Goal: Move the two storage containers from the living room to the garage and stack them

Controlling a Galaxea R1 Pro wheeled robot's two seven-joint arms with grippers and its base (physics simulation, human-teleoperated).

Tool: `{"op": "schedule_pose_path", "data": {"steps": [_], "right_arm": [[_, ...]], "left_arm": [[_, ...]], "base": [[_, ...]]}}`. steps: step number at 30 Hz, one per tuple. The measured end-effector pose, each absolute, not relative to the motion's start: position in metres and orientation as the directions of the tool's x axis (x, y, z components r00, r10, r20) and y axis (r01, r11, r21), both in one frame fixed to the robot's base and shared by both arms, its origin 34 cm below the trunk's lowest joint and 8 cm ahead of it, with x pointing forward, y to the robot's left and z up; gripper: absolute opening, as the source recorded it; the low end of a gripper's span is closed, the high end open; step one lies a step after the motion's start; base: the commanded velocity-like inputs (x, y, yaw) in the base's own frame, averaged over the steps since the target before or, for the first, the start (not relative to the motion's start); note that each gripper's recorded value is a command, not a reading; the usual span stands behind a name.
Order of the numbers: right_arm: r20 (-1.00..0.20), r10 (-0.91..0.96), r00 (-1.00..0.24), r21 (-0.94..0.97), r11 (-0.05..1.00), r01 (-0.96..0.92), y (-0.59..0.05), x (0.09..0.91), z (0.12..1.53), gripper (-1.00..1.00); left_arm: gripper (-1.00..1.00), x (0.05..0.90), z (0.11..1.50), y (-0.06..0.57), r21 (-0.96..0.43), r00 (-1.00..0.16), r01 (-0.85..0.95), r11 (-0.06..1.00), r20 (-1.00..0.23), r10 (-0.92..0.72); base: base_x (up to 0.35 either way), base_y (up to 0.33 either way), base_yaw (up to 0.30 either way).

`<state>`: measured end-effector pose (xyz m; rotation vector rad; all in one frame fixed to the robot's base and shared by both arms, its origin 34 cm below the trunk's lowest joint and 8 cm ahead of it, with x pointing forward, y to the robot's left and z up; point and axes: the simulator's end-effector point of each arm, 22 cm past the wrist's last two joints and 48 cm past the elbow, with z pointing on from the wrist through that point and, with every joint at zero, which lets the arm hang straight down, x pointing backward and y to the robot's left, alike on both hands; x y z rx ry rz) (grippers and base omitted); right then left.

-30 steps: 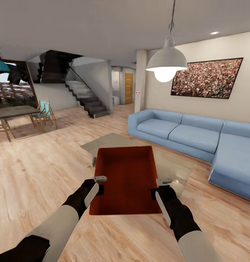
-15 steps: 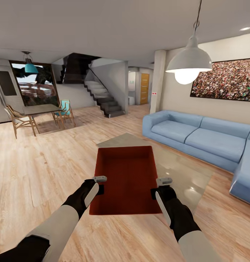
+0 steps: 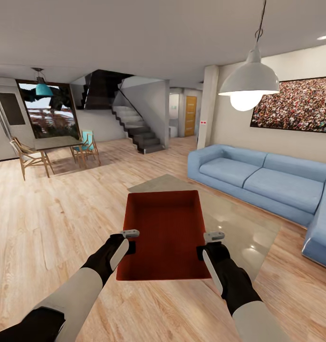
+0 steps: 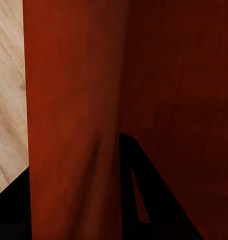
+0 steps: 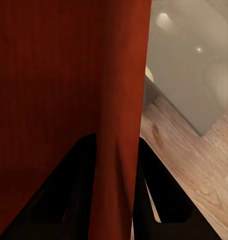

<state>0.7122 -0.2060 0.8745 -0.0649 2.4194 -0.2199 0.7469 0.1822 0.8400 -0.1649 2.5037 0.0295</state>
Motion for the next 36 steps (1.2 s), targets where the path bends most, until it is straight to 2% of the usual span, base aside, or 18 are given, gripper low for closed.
{"op": "schedule_pose_path", "data": {"steps": [4,15,36], "right_arm": [[-0.646,-0.106,-0.756,-0.176,0.984,0.013,-0.206,0.7121,0.8744,-1.0],[-0.646,-0.106,-0.756,-0.176,0.984,0.013,-0.2061,0.7122,0.8745,-1.0],[-0.646,-0.106,-0.756,-0.177,0.984,0.013,-0.2061,0.7121,0.8744,-1.0]], "left_arm": [[-1.0,0.7469,0.8399,0.1821,-0.018,-0.799,-0.125,0.992,-0.591,-0.111],[-1.0,0.7469,0.8396,0.182,-0.018,-0.799,-0.125,0.992,-0.591,-0.112],[-1.0,0.7469,0.8396,0.182,-0.018,-0.799,-0.125,0.992,-0.591,-0.111]], "base": [[0.112,0.001,0.0],[0.318,0.111,0.0],[0.272,0.238,0.0]]}}
